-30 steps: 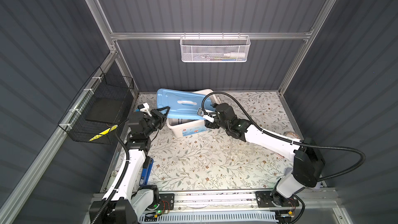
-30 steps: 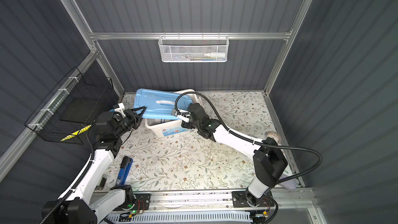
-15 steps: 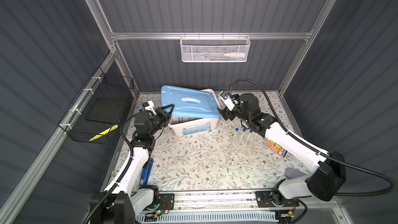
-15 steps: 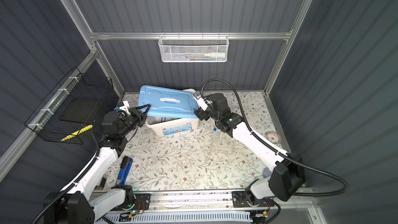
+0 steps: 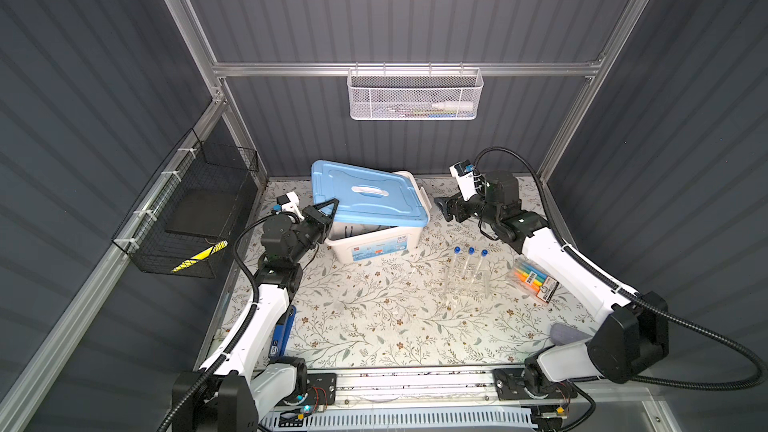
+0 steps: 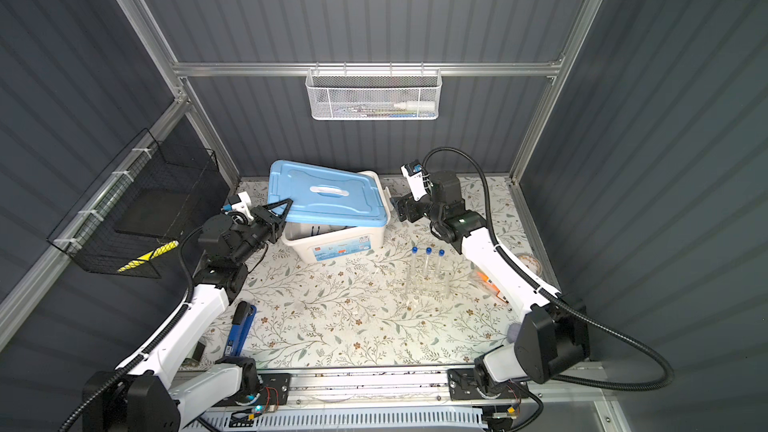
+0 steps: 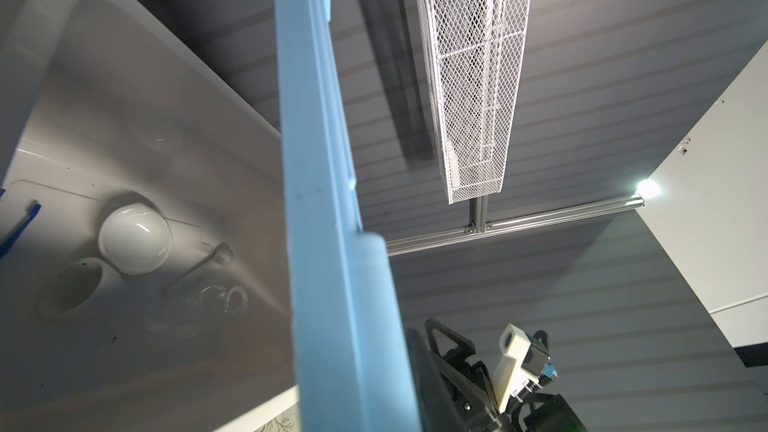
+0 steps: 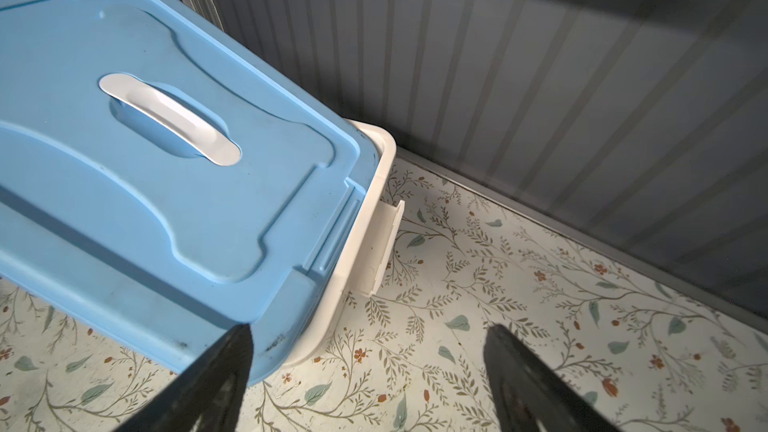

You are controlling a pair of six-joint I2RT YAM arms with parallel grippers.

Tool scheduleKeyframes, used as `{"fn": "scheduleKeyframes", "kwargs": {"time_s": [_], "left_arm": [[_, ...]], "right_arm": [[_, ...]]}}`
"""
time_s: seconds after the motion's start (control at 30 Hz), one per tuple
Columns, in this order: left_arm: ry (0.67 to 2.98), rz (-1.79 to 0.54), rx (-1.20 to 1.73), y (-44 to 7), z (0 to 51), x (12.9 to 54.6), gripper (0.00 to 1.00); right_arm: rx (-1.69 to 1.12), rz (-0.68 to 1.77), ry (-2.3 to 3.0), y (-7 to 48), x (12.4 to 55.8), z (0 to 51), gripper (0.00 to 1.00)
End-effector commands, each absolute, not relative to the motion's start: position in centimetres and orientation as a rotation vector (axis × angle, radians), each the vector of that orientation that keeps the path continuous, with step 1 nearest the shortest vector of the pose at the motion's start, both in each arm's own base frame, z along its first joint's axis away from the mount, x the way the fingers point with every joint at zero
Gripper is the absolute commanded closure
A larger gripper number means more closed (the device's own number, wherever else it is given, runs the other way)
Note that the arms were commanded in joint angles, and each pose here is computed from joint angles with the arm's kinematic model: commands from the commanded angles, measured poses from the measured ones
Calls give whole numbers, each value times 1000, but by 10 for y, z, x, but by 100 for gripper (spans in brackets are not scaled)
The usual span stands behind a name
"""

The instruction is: Organize the chemistry lab equipment

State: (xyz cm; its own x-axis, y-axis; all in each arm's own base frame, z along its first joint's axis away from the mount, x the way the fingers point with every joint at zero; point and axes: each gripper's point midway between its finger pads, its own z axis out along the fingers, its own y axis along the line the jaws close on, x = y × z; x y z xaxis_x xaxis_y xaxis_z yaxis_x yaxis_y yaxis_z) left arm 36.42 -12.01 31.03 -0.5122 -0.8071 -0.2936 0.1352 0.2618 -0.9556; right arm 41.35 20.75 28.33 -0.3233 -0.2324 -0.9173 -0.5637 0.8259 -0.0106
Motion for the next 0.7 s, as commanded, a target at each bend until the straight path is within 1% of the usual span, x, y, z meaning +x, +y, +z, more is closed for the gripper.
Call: {"fn": "scheduleKeyframes", "kwargs": {"time_s": [0.0, 0.27, 0.67], "left_arm": [[1595, -1382, -539, -120, 337, 354, 83], [1585, -1366, -531, -119, 337, 349, 83], [1535, -1406, -508, -125, 339, 359, 83]], "right_arm": [[-569, 468, 1949, 214, 411, 282, 11], [-492, 563, 1983, 209, 420, 276, 11], [-432, 694, 2008, 206, 427, 272, 12]]}}
